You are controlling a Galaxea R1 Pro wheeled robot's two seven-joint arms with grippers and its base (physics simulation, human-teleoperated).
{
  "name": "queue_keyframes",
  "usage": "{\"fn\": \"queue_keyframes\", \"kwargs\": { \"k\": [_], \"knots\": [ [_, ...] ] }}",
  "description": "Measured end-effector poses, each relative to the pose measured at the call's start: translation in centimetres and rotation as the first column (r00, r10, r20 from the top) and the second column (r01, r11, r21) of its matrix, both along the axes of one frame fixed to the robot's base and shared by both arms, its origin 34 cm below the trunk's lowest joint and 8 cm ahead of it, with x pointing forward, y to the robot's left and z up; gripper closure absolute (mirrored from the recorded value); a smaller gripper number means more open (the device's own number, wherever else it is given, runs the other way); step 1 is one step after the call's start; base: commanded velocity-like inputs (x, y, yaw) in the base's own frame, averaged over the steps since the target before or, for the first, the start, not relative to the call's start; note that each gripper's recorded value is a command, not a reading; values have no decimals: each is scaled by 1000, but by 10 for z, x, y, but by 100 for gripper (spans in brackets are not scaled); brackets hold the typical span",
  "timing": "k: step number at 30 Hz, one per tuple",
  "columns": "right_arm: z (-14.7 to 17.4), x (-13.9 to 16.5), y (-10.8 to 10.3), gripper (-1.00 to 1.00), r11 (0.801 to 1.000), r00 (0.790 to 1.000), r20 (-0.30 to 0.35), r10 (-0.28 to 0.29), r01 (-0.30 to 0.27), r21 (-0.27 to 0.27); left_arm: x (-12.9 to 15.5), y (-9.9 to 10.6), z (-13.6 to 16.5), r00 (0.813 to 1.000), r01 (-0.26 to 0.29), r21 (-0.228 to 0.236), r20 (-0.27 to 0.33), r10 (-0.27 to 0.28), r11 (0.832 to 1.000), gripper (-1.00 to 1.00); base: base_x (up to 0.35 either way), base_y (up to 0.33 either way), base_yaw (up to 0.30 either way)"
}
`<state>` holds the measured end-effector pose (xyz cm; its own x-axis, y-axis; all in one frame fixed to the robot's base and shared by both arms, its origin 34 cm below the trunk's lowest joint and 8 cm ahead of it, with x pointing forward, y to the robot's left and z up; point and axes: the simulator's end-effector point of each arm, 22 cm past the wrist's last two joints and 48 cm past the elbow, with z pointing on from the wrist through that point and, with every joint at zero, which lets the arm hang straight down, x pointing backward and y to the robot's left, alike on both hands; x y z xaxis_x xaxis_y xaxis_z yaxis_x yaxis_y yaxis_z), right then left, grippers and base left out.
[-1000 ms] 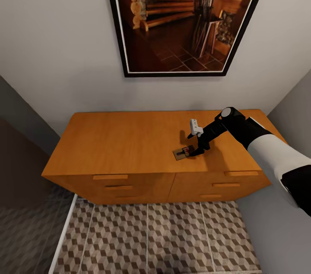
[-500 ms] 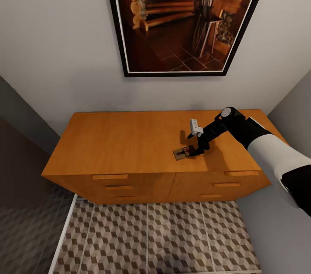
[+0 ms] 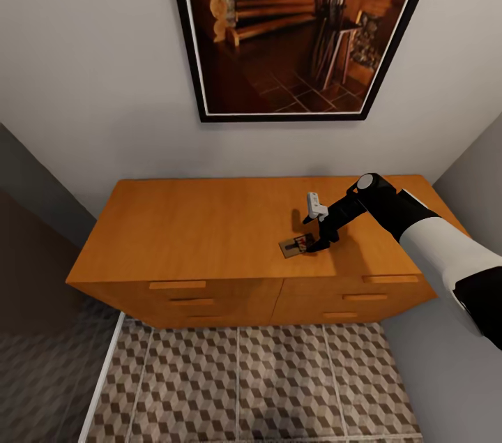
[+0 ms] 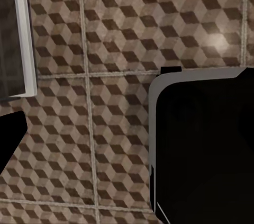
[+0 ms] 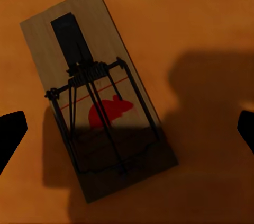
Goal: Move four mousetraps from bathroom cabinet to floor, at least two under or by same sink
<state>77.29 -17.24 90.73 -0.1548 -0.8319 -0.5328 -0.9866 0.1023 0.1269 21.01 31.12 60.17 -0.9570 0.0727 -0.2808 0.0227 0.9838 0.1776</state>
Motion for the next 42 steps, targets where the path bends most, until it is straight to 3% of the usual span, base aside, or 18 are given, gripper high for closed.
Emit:
{"fn": "queue_keyframes", "kwargs": {
  "k": [20, 31, 42],
  "knots": [
    [-3, 5, 4, -100, 1000, 1000, 20, -5, 5, -6, -1, 0, 0, 1000, 0, 0, -2, 0, 1000, -100, 0, 0, 0],
    [-8, 6, 11, -100, 999, 999, 45, 21, -19, -48, -1, 0, 0, 1000, 0, 0, -1, 0, 1000, -100, 0, 0, 0],
    [-8, 7, 11, -100, 998, 998, 50, 23, -20, -54, -1, 0, 0, 1000, 0, 0, -1, 0, 1000, -100, 0, 0, 0]
  ]
}}
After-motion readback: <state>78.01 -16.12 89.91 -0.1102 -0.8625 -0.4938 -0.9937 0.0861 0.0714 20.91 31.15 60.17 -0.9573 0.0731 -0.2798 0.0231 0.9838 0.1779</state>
